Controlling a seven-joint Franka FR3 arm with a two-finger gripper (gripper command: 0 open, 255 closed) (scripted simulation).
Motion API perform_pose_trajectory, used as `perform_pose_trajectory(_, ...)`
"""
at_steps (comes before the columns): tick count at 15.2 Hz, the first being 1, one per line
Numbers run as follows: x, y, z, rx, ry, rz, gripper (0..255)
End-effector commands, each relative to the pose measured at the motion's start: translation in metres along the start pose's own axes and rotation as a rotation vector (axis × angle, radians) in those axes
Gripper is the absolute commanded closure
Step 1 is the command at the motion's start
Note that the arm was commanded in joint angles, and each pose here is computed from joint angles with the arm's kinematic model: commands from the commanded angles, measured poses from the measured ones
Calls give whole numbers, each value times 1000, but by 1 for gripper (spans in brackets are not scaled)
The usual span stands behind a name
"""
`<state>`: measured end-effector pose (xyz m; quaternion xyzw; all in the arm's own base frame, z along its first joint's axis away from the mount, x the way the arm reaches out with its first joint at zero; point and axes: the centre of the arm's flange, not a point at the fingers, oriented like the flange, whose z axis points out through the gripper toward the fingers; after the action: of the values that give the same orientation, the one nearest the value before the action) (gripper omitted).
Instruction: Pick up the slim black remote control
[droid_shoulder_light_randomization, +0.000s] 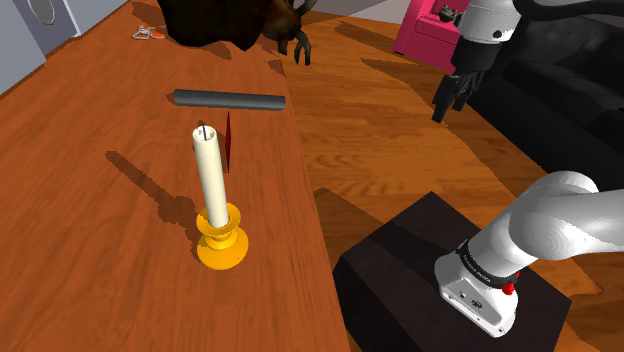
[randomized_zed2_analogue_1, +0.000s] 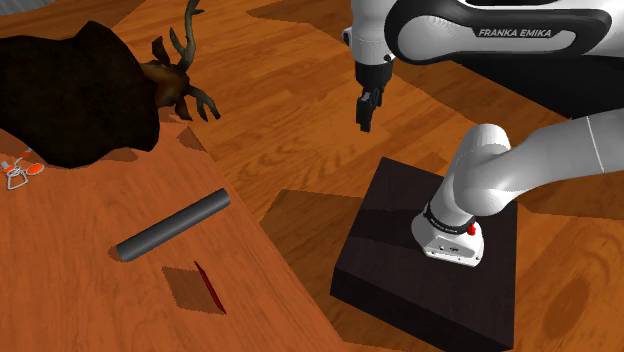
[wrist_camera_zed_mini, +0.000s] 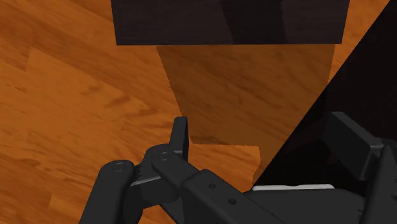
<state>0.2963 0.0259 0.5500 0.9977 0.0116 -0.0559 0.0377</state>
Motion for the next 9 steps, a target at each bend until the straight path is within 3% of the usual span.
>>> perform_pose_trajectory(1,0,0,0,0,0,0,0)
perform_pose_trajectory(9,78,-62,-19,18,20,-219,0)
